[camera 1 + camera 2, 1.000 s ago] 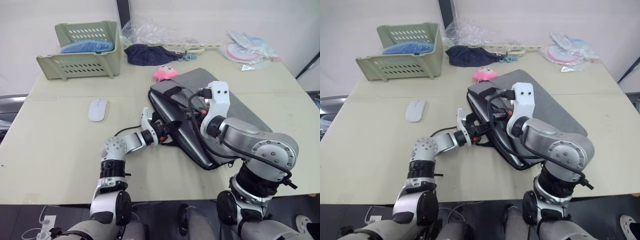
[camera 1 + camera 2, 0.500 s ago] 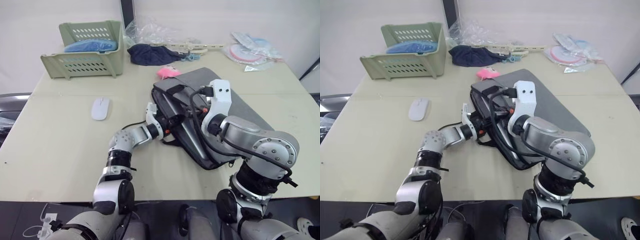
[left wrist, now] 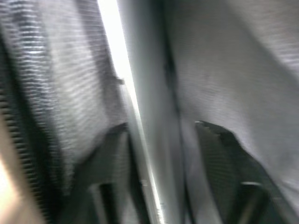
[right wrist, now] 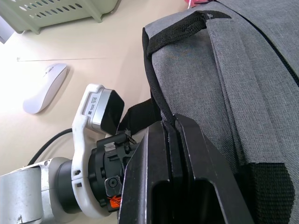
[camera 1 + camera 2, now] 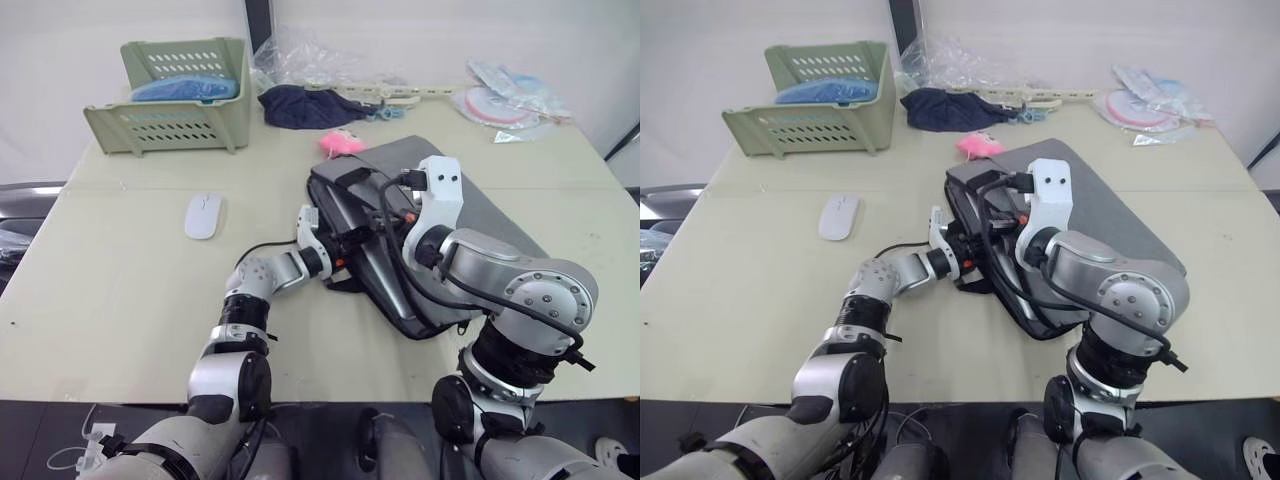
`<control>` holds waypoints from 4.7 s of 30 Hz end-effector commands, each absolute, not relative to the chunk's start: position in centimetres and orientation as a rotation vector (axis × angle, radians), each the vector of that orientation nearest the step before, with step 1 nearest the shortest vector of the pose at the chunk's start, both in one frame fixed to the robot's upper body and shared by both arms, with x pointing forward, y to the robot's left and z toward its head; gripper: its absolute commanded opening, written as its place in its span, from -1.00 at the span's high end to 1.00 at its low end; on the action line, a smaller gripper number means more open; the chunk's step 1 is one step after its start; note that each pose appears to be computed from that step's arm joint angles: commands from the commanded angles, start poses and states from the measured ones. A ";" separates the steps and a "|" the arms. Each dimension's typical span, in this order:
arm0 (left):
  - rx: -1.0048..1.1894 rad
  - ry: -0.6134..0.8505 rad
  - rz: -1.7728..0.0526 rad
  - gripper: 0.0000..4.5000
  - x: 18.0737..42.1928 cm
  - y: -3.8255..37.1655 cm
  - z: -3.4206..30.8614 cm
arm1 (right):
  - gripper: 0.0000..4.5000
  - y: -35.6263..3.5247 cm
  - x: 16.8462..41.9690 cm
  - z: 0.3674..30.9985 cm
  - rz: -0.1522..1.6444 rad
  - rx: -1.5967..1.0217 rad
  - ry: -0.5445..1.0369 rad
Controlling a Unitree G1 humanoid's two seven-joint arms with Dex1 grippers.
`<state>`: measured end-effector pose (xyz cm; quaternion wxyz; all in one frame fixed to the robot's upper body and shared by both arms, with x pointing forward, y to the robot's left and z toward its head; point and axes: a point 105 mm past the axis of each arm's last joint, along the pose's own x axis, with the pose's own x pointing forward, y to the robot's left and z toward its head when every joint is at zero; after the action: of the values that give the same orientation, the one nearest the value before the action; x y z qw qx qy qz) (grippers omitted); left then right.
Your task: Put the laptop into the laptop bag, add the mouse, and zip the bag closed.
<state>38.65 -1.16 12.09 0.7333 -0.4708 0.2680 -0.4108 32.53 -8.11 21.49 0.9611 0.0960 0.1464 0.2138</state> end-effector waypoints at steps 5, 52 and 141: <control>-0.904 0.640 -0.879 -0.99 37.4 1.4 11.1 | 1.00 -7.7 32.1 22.2 0.460 0.179 0.264; -0.370 0.267 -0.948 -1.00 32.5 14.6 23.5 | -0.98 -9.9 33.2 23.6 0.463 0.098 0.252; -0.057 -0.063 -0.154 -1.00 41.8 27.2 17.9 | -0.98 -16.7 28.7 33.3 0.969 -0.454 0.004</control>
<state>41.64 27.09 16.86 0.9956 -0.0455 -0.0162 -0.0809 29.28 -16.35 31.83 0.8555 -0.2104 0.0352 0.4719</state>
